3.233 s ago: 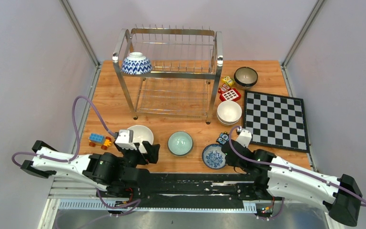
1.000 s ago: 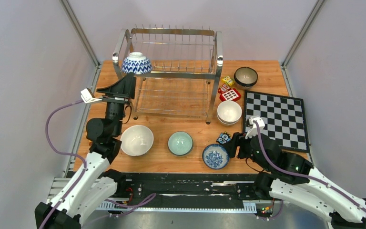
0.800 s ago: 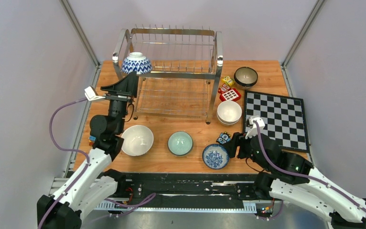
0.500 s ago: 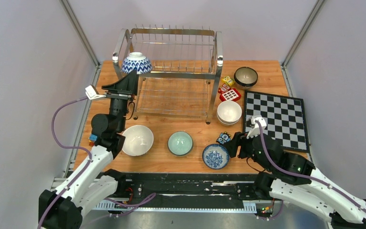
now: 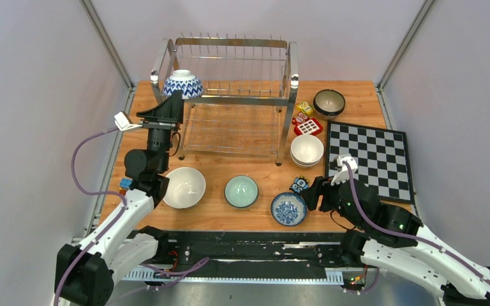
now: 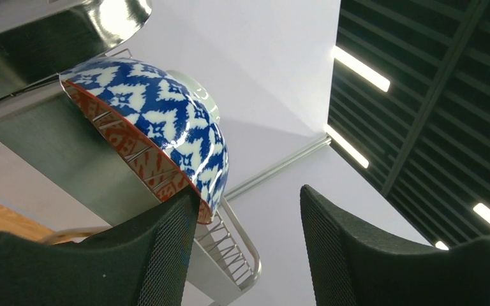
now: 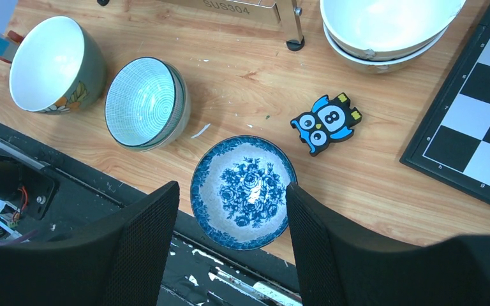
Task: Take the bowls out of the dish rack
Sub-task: Pick up the bowl from the dish rack.
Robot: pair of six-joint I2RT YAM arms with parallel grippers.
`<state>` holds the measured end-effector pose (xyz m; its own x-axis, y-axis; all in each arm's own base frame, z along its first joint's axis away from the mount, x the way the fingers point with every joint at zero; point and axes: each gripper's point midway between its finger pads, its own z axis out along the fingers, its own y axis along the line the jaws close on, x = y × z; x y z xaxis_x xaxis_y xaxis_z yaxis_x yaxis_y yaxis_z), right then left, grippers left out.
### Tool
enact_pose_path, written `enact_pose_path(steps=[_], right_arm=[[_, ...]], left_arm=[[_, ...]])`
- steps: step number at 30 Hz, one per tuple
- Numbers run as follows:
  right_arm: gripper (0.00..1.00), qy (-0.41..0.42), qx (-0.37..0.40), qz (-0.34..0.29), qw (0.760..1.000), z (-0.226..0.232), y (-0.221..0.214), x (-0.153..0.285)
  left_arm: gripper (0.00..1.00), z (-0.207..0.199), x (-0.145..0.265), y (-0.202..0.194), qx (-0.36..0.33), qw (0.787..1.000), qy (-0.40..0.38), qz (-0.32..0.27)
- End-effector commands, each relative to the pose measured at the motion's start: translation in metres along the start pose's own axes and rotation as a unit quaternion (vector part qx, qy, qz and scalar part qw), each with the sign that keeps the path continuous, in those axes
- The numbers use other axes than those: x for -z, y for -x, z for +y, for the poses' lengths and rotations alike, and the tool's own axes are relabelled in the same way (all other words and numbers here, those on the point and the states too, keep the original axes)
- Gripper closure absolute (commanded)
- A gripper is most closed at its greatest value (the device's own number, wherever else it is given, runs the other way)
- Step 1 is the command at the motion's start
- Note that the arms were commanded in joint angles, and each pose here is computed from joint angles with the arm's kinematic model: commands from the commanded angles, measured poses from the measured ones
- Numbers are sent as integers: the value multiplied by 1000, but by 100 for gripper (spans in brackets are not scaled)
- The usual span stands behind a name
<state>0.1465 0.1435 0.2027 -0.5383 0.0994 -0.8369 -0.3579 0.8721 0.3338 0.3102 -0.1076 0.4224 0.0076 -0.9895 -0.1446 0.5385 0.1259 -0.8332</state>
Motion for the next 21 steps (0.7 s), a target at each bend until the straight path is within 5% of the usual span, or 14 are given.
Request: enact_pose_path(steps=[1, 21], right_arm=[[34, -8, -1, -14, 1000, -5, 8, 5], [34, 2, -3, -27, 1000, -2, 12, 5]], left_arm=[[41, -6, -4, 4, 2, 1000, -29, -7], [65, 7, -11, 5, 14, 999, -38, -13]])
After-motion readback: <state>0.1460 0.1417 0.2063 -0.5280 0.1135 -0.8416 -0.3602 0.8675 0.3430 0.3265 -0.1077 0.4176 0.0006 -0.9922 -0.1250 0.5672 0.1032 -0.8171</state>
